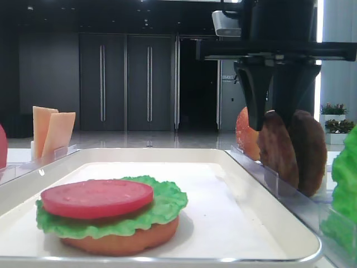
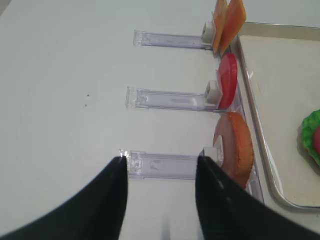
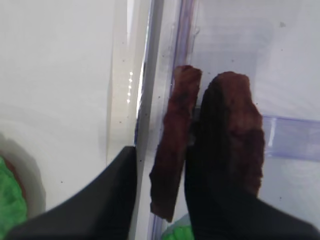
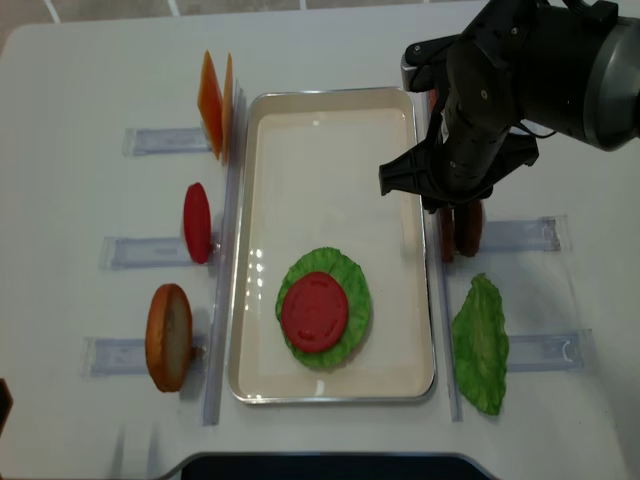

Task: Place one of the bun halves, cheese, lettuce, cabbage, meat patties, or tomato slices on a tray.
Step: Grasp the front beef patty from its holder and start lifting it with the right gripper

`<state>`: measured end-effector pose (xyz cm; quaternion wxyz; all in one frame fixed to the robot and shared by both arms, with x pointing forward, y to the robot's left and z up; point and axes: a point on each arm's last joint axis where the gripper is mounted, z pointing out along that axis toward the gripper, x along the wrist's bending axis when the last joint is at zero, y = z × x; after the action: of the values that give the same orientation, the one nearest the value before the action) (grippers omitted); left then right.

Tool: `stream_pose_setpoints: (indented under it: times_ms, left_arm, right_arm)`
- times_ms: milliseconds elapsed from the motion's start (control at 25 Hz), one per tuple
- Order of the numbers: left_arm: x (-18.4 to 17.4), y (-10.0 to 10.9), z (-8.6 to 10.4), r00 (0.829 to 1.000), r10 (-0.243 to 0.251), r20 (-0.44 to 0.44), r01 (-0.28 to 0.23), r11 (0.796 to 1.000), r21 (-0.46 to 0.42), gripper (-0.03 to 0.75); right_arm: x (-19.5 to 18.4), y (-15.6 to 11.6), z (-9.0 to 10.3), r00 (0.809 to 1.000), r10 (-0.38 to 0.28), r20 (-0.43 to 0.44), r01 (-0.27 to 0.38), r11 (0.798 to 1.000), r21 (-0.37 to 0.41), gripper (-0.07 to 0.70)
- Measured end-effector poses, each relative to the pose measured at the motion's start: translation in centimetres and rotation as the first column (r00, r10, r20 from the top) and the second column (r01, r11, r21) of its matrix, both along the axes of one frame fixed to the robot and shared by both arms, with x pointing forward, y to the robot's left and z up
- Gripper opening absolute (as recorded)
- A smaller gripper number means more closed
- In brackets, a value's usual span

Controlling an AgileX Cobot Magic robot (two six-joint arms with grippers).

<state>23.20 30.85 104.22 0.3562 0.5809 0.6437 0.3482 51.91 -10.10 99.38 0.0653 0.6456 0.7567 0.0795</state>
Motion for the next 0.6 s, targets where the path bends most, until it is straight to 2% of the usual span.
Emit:
stream_pose_setpoints:
  times_ms: [280, 600]
  left_arm:
    - [0.0, 0.0, 0.0, 1.0, 0.0, 0.0, 0.0, 1.0, 0.0, 0.345]
    - [0.0, 0.0, 0.0, 1.0, 0.0, 0.0, 0.0, 1.0, 0.0, 0.345]
  right_arm:
    - [0.22, 0.02, -0.26, 1.0, 0.006, 0.001, -0.006, 1.0, -0.016, 0.156]
    - [0.2, -0.03, -0.24, 1.0, 0.006, -0.005, -0.006, 1.0, -0.025, 0.148]
